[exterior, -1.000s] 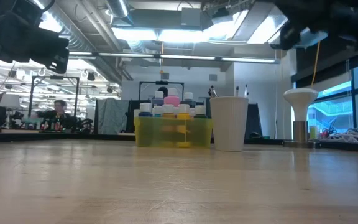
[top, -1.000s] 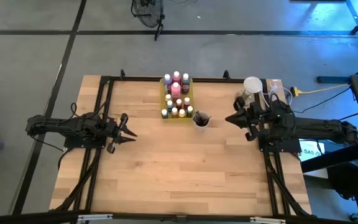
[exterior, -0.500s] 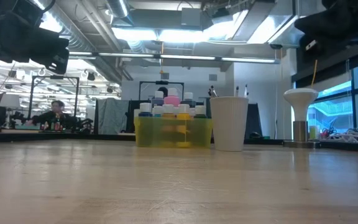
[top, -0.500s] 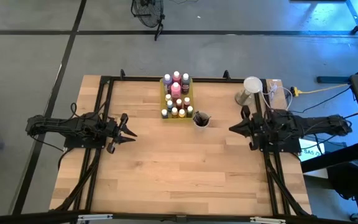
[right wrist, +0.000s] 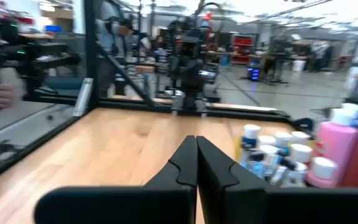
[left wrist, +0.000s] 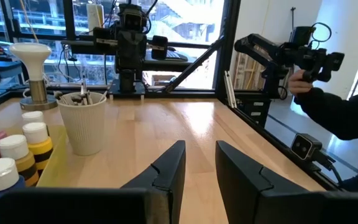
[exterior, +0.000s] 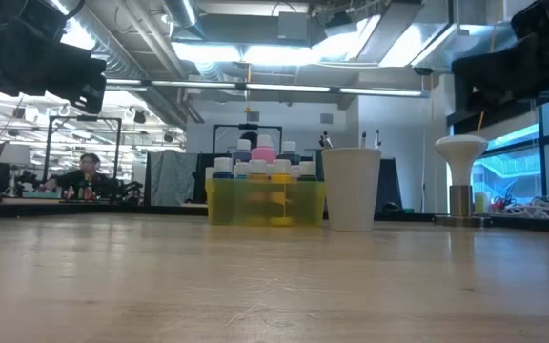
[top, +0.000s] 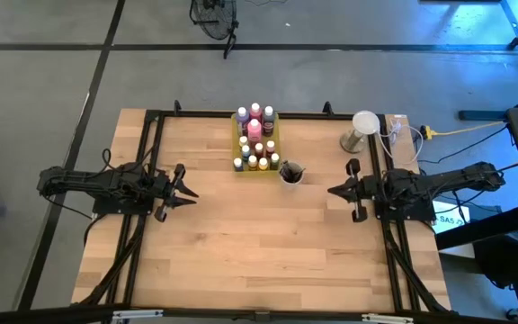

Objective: Pick & Place Paint Supplies
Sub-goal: Return to Home Position

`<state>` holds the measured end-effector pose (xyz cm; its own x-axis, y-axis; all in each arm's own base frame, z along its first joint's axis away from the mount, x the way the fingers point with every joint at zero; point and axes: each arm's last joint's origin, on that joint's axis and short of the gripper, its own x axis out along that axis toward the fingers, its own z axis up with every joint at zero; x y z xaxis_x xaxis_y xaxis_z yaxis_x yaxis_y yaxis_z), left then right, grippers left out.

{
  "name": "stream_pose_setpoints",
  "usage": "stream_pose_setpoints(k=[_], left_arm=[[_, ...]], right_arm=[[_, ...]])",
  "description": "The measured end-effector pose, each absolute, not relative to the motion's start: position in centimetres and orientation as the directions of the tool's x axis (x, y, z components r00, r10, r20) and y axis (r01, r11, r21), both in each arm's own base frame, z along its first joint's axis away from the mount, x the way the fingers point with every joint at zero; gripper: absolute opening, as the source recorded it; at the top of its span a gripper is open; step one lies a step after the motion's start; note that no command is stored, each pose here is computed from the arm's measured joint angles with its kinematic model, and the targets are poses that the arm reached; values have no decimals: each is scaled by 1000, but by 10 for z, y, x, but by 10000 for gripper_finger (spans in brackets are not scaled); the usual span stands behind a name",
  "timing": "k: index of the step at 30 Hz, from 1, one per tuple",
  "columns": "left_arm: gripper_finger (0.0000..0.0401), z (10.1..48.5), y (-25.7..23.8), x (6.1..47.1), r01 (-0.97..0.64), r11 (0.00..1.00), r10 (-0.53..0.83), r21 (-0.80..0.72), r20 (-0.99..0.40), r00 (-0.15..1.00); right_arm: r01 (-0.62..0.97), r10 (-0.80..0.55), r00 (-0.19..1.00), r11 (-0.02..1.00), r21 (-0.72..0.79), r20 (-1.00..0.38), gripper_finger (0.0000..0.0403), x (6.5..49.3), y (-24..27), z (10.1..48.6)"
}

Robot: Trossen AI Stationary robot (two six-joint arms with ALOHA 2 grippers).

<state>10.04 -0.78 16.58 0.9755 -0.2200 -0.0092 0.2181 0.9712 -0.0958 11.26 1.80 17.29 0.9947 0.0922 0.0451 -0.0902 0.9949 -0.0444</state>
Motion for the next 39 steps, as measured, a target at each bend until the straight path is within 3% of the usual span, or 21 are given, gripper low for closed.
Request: stream_pose_setpoints(k=[10, 18, 30, 35, 39], left_arm=[[84, 166, -8, 100, 217, 965, -220, -147, -9, 975], [84, 166, -8, 100, 219, 971, -220, -96, -9, 975], [84, 166, -8, 100, 217, 969, -219, -116, -9, 976], [82, 166, -8, 100, 218, 973, -219, -74, -10, 976], [84, 166, -8, 100, 219, 975, -219, 48, -10, 976]], right_arm=[[35, -31, 999, 996, -86, 39, 0, 113, 14, 172], [127, -128, 992, 987, -93, 1, 0, 113, 11, 169], [161, -164, 986, 982, -101, -25, 0, 113, 7, 166], [158, -168, 982, 981, -113, -84, 0, 113, 7, 160], [192, -201, 976, 975, -114, -82, 0, 113, 6, 161]])
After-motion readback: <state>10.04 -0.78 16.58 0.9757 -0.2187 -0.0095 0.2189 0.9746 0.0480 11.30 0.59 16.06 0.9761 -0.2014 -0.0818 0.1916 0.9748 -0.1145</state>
